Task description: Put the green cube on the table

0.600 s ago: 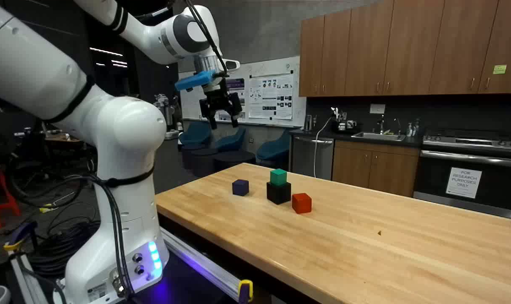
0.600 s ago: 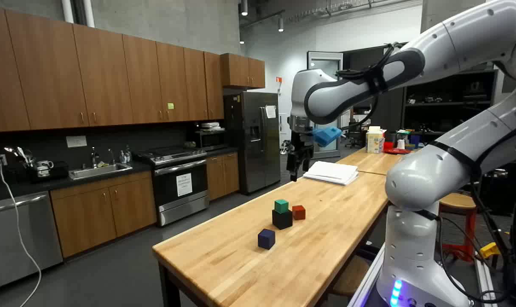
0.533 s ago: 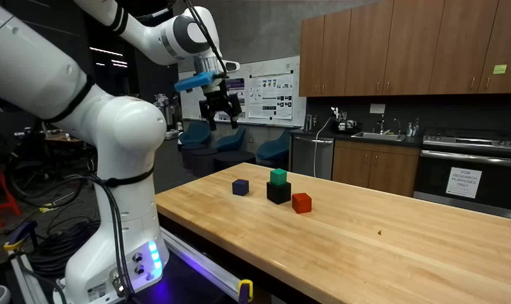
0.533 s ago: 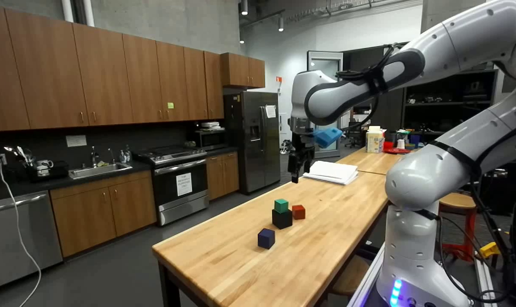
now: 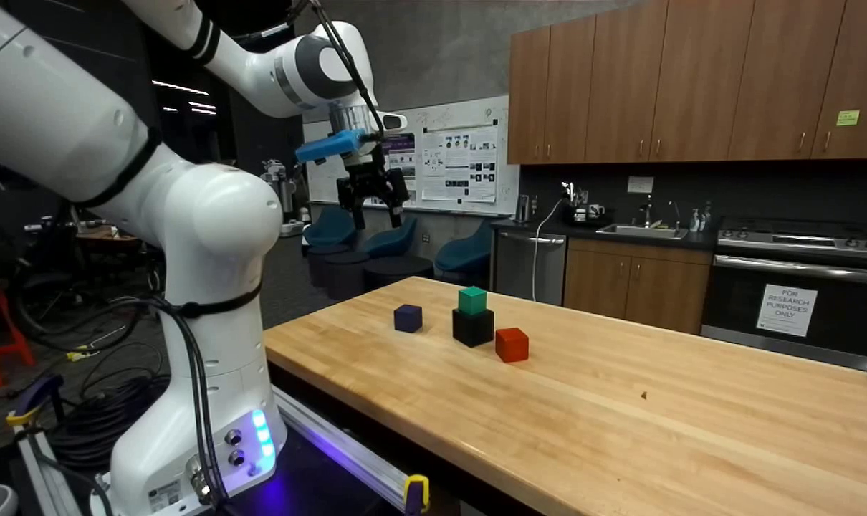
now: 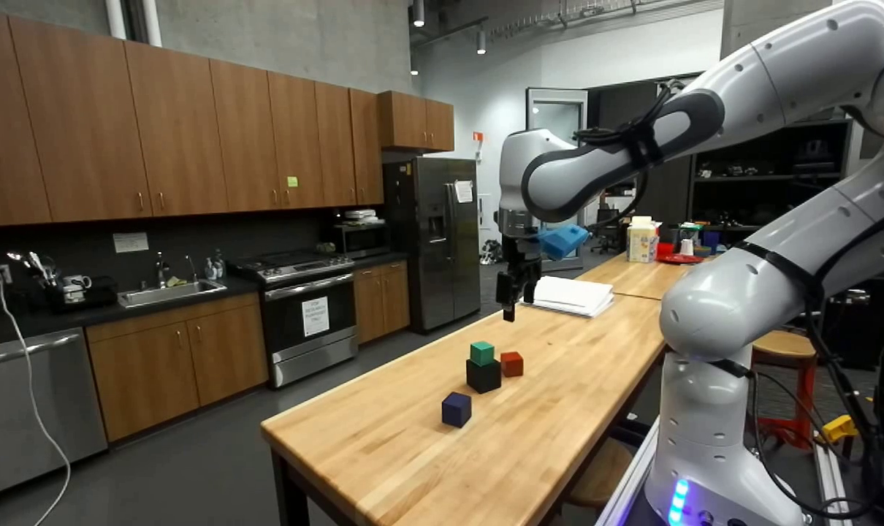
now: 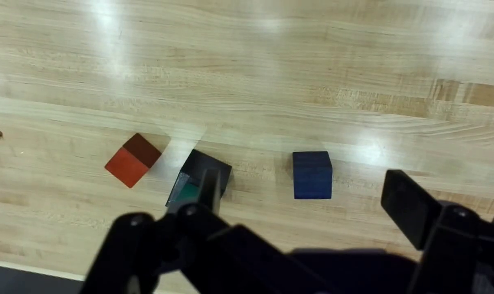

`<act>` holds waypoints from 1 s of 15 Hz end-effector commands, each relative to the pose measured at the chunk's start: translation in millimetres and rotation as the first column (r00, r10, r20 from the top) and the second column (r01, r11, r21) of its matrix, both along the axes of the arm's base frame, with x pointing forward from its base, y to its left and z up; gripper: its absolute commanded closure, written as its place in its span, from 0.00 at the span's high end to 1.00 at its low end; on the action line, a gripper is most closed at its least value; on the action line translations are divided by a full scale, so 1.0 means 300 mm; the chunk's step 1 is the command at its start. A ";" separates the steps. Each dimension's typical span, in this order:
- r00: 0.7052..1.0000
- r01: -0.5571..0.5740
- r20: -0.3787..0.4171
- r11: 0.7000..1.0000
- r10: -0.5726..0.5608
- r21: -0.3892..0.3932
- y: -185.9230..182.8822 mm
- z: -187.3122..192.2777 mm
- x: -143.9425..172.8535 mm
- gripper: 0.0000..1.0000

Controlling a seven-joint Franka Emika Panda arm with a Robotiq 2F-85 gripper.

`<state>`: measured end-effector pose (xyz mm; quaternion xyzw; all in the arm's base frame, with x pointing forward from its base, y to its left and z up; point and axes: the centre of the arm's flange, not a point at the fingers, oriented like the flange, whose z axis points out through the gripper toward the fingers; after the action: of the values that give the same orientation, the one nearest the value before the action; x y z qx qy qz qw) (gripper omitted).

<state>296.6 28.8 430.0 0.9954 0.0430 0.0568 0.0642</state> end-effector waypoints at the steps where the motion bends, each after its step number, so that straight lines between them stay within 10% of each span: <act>1: 1.000 -0.001 0.005 1.000 0.001 -0.004 0.001 0.005 0.016 1.00; 15: 0.991 0.120 -0.058 0.993 -0.119 0.012 -0.156 -0.132 0.214 1.00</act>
<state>338.8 -3.4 405.2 0.9976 0.0074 0.0330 0.0598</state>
